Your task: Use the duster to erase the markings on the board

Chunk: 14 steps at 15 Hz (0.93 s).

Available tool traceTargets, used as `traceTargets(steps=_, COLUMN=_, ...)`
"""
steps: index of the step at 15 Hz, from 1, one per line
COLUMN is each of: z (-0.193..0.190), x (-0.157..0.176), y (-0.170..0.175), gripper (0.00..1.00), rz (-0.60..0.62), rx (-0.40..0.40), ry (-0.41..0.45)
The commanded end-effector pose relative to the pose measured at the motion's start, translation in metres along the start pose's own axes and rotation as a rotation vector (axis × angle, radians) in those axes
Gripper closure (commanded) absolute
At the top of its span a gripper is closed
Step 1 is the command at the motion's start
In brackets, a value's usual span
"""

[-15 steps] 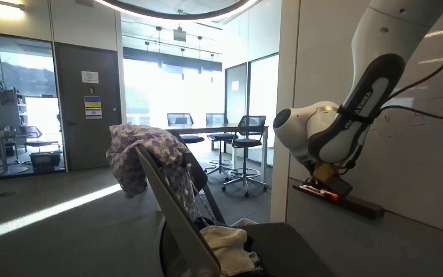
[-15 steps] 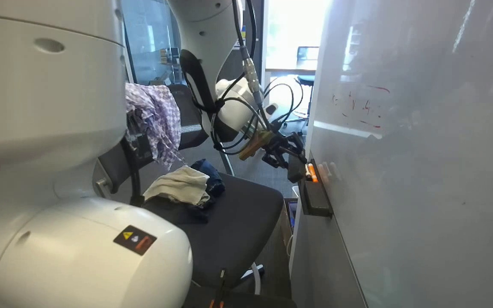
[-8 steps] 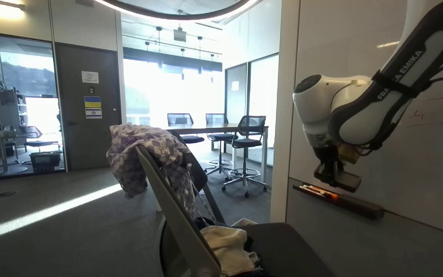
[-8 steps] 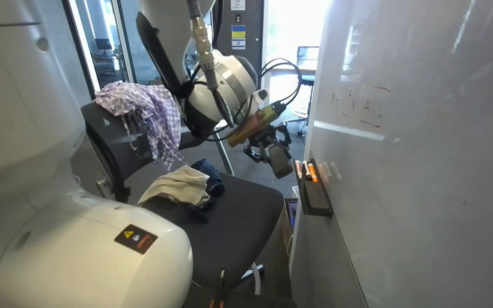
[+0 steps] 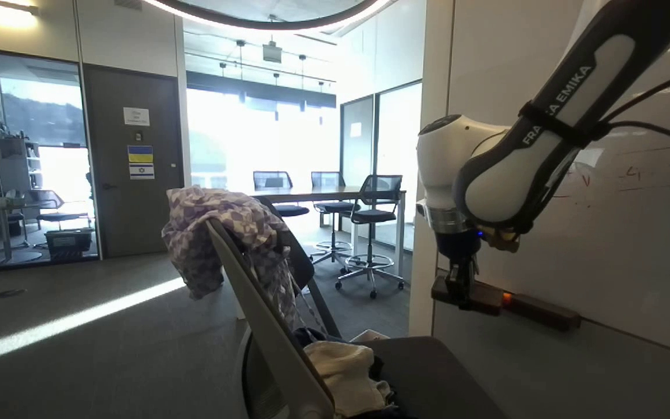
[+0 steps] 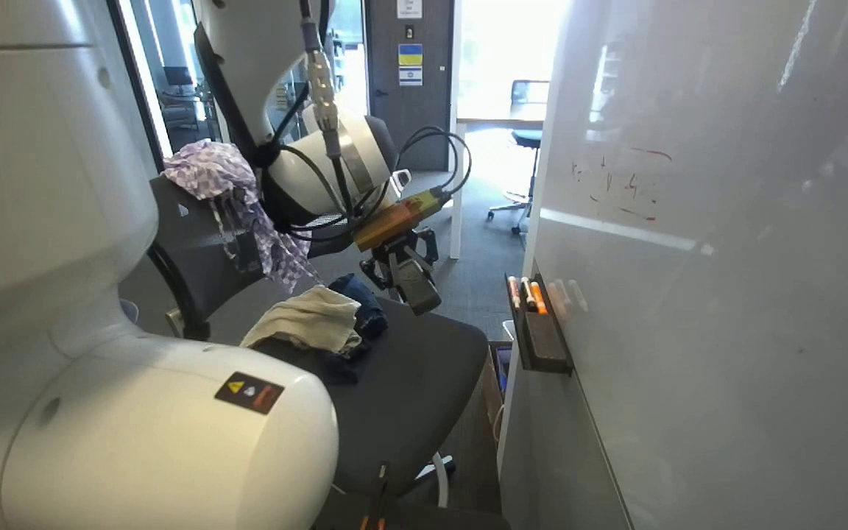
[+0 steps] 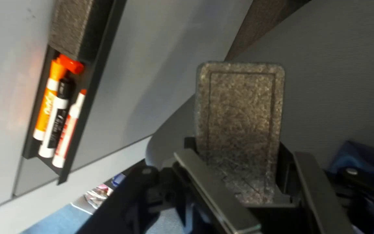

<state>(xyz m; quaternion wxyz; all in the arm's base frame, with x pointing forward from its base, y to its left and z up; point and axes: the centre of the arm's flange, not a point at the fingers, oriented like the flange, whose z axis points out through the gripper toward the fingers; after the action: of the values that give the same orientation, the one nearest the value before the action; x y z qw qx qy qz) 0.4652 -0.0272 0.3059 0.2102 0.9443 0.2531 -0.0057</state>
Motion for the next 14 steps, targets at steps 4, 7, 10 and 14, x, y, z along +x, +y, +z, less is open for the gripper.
traceTargets(steps=4, z=0.060, x=0.044, y=-0.026, gripper=0.69, rz=-0.262, rx=0.151, ry=0.067)
traceTargets(steps=7, z=0.085, x=0.057, y=-0.034, gripper=0.69, rz=-0.315, rx=0.206, ry=0.069)
traceTargets(steps=10, z=0.098, x=0.064, y=-0.037, gripper=0.44, rz=-0.353, rx=0.255, ry=0.052)
traceTargets(steps=14, z=0.093, x=0.058, y=-0.031, gripper=0.05, rz=-0.387, rx=0.356, ry=0.107)
